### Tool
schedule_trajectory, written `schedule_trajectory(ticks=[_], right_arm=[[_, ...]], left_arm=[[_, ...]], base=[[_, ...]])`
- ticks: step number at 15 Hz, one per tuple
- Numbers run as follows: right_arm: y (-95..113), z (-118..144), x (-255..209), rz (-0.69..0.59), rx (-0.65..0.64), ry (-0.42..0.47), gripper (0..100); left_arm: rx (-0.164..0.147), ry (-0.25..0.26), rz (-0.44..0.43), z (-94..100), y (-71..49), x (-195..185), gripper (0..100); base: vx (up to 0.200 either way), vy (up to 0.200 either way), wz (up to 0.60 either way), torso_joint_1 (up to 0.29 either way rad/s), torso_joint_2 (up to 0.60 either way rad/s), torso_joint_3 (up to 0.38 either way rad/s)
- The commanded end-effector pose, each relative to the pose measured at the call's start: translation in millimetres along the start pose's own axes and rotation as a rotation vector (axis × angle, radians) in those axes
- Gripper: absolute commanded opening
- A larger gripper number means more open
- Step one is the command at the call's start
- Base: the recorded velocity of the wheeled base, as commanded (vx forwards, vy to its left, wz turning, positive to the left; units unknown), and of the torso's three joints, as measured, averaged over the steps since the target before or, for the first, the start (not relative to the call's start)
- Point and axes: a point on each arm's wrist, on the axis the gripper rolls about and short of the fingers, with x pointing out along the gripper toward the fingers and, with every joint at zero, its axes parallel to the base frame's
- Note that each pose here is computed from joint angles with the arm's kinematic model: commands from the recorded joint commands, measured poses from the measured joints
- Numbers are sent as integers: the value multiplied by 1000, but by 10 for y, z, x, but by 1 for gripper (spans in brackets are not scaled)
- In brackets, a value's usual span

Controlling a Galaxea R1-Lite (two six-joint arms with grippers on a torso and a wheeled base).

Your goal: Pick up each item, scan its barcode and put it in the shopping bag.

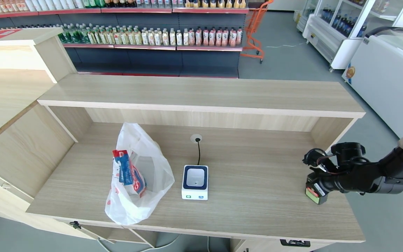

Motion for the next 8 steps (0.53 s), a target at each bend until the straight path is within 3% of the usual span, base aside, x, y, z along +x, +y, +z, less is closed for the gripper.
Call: schedule_trajectory(ticks=[1,5,8], right_arm=[[134,-12,110,27,-22,15,0],[277,137,93,47,-53,-22,0],[266,472,-320,29,-17,-177,0]], left_arm=[[0,-1,0,0,0,0,100],[-1,-1,0,0,0,0,100],[-1,-1,0,0,0,0,100]], base=[[0,0,0,0,0,0],[0,0,0,0,0,0],[0,0,0,0,0,0]])
